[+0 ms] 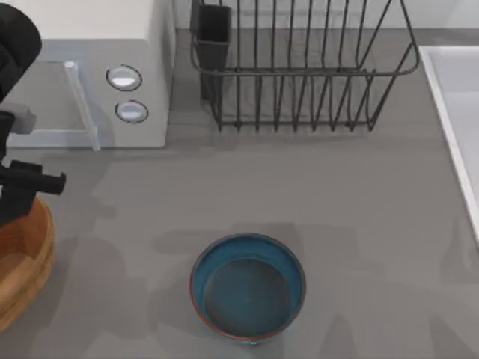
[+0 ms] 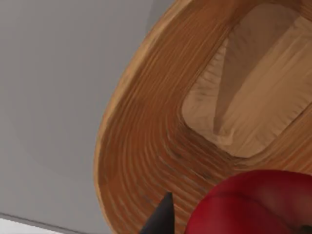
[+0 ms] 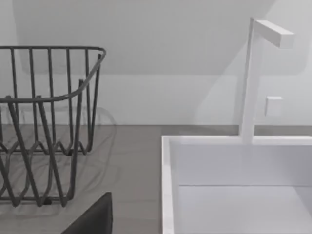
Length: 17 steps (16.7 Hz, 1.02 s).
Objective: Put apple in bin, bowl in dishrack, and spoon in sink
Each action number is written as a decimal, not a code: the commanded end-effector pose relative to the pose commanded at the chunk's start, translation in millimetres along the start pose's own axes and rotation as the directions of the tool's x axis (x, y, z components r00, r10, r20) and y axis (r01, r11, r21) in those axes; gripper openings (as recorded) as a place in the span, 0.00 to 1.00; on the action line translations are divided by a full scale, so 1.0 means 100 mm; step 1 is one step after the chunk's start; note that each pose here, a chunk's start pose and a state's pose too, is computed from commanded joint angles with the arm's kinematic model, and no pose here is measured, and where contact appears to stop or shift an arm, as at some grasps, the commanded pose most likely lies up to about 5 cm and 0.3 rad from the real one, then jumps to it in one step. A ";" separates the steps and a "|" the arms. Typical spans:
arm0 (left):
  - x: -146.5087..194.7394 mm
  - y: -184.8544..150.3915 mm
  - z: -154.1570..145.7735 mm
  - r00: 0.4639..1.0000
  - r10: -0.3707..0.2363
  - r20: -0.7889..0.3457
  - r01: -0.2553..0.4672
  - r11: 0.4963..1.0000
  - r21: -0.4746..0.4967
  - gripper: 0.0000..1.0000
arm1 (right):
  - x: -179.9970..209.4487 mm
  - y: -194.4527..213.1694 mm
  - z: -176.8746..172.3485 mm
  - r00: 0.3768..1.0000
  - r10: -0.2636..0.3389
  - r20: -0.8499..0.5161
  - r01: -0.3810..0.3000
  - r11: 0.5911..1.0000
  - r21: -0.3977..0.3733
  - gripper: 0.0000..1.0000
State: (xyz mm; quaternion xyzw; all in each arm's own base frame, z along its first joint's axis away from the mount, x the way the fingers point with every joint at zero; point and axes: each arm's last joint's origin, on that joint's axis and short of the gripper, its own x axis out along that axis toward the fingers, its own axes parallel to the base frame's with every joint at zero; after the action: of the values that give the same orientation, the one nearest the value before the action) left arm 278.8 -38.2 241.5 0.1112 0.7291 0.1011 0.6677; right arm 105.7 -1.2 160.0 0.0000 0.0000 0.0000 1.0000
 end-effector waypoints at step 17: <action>0.45 -0.02 -0.04 1.000 0.001 -0.004 -0.002 1.000 -0.002 0.53 | 0.00 0.00 0.00 1.000 0.000 0.000 0.000 1.000 0.000 1.00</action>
State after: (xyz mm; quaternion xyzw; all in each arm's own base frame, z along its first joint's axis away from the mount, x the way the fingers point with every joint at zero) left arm 271.3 -26.7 198.4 0.1109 0.7304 0.1025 0.6661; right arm 105.7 -1.2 160.0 0.0000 0.0000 0.0000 1.0000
